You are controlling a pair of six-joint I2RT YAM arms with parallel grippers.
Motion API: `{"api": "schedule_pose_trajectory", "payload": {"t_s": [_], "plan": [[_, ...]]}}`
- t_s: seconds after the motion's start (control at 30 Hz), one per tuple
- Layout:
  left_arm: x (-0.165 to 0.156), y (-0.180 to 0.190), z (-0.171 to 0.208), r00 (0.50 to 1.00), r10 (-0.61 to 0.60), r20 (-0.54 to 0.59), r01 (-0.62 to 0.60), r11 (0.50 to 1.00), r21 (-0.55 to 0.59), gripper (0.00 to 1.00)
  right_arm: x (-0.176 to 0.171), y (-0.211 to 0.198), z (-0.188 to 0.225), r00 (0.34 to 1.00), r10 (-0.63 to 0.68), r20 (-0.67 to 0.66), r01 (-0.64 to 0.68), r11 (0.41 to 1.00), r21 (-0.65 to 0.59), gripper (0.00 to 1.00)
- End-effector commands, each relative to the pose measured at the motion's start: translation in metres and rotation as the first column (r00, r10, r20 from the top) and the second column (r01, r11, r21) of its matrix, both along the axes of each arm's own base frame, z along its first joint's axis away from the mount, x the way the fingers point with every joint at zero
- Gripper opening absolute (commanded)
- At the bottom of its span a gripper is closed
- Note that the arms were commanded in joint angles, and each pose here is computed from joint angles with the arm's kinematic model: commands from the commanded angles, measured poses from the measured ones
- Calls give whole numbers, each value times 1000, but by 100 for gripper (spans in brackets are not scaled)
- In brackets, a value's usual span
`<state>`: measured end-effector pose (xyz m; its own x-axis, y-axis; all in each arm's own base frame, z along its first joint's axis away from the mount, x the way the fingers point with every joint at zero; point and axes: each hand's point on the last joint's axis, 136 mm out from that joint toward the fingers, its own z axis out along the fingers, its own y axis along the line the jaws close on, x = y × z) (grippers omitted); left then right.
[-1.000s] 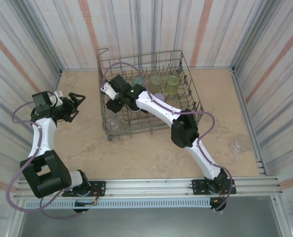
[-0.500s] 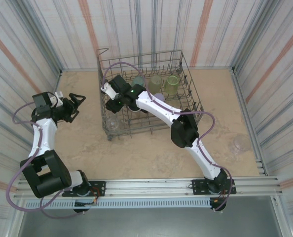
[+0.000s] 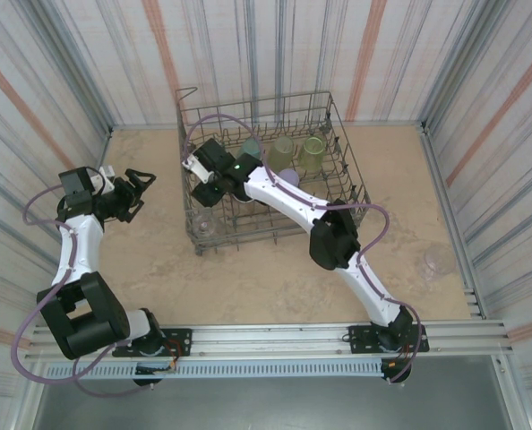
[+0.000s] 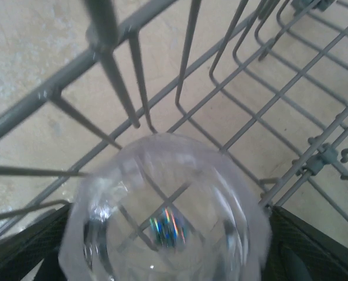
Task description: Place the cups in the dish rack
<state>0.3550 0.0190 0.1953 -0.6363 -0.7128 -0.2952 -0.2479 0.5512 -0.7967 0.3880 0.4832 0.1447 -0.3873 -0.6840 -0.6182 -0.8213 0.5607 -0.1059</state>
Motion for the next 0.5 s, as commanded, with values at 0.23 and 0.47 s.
{"api": "schedule_pose_trajectory", "payload": {"t_s": [0.23, 0.47], "plan": [[-3, -2, 2, 1000, -5, 12, 5, 1000, -27, 99, -24, 11, -6, 996, 18, -85, -17, 1000, 19, 100], [-3, -2, 1, 1000, -5, 10, 5, 1000, -30, 99, -8, 8, 32, 996, -51, -72, 60, 989, 132, 100]]}}
